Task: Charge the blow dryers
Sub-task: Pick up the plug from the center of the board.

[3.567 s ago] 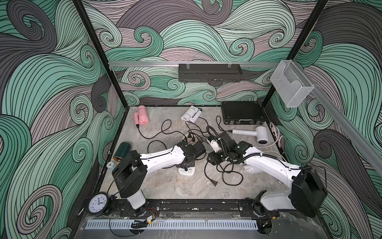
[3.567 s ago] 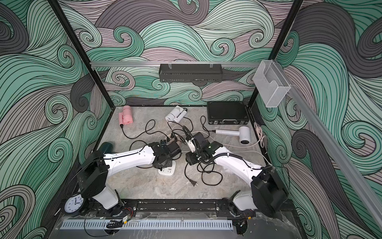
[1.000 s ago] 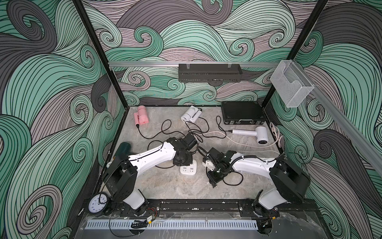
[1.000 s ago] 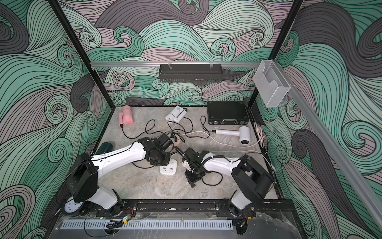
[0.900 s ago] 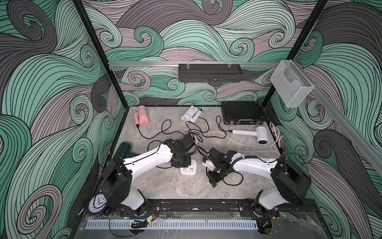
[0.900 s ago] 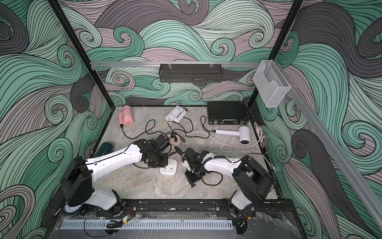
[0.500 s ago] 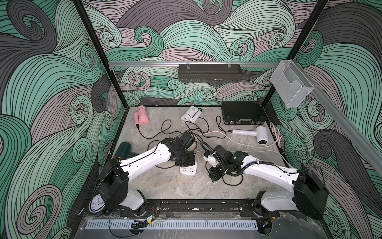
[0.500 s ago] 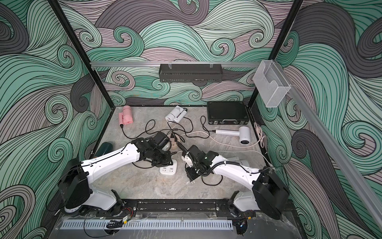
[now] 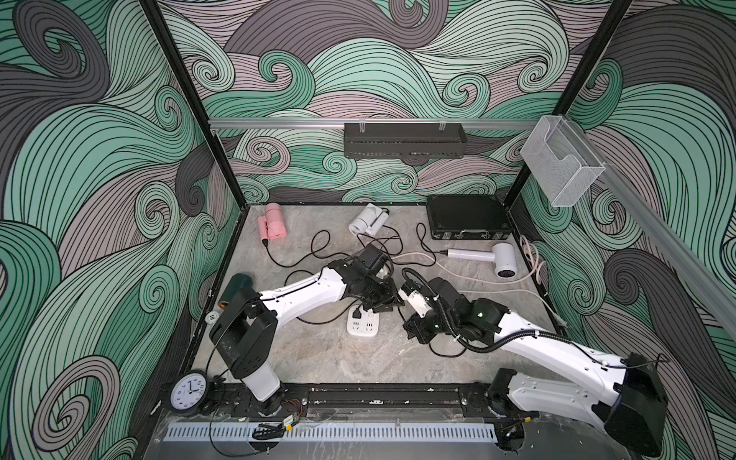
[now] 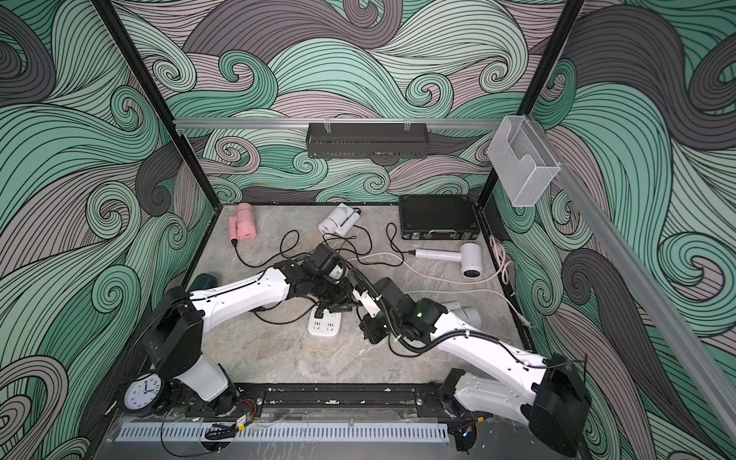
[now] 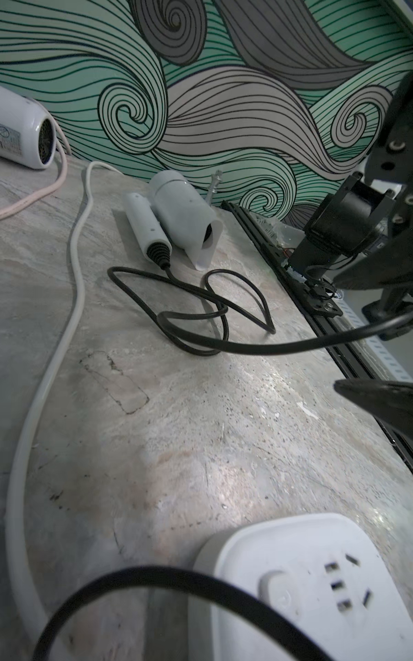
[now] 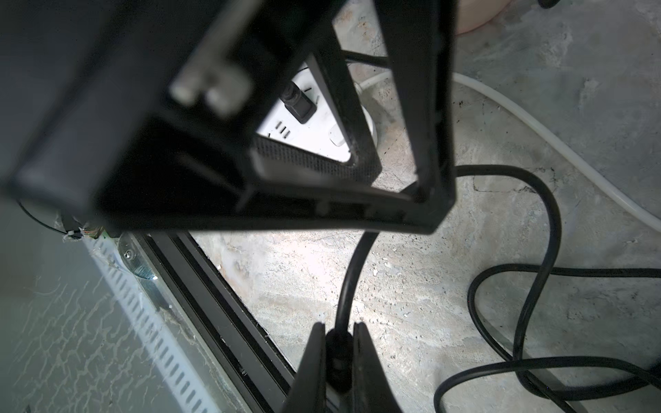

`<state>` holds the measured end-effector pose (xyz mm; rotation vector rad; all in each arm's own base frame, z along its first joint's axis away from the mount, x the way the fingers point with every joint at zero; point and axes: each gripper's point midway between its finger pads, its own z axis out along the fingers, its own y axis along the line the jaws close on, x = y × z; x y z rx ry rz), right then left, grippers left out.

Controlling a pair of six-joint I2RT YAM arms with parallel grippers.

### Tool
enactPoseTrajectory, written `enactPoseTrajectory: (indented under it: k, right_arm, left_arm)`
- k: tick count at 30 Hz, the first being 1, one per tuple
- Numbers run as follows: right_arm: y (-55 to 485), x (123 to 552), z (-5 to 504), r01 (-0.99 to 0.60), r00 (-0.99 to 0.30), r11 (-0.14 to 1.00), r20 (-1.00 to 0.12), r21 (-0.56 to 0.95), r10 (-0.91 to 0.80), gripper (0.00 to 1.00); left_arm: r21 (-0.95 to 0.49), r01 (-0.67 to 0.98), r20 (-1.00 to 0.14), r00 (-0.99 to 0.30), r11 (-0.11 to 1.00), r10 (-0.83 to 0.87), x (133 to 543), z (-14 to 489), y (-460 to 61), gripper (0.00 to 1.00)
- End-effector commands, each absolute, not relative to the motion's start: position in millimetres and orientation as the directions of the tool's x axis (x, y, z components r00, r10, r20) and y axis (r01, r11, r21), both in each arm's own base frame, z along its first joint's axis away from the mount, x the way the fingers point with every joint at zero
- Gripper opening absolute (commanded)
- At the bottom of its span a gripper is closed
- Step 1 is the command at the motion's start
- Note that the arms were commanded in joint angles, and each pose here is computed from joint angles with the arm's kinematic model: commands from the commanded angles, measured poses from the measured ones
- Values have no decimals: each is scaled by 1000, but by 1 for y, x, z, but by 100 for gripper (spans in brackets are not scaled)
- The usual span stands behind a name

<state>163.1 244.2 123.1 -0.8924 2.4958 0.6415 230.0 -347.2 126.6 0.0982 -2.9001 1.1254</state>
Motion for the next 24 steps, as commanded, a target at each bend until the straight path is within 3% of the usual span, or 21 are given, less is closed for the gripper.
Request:
enactPoseTrajectory:
  k: [1,6,19,22,24]
  right_arm:
    - [246,167,120,-661,-708,702,-529,265,-467,6]
    - [244,179,122,-641,-699,735,-564,222,-439,6]
    - [250,193,112,-631,-688,752,-584,189,-431,7]
    - [250,192,105,-629,-701,754,-558,190,-444,12]
    - [251,191,102,-624,-711,756,-544,197,-446,26]
  left_arm:
    - [-720,-80,69,-997,690,-43,235,131,-361,41]
    - [-714,-94,117,-993,694,-14,232,123,-367,38]
    - [-704,-138,151,-988,697,-43,237,122,-365,8]
    - [-700,-142,153,-987,700,-47,238,123,-363,2]
    - [-697,-131,143,-989,705,-42,239,127,-362,0]
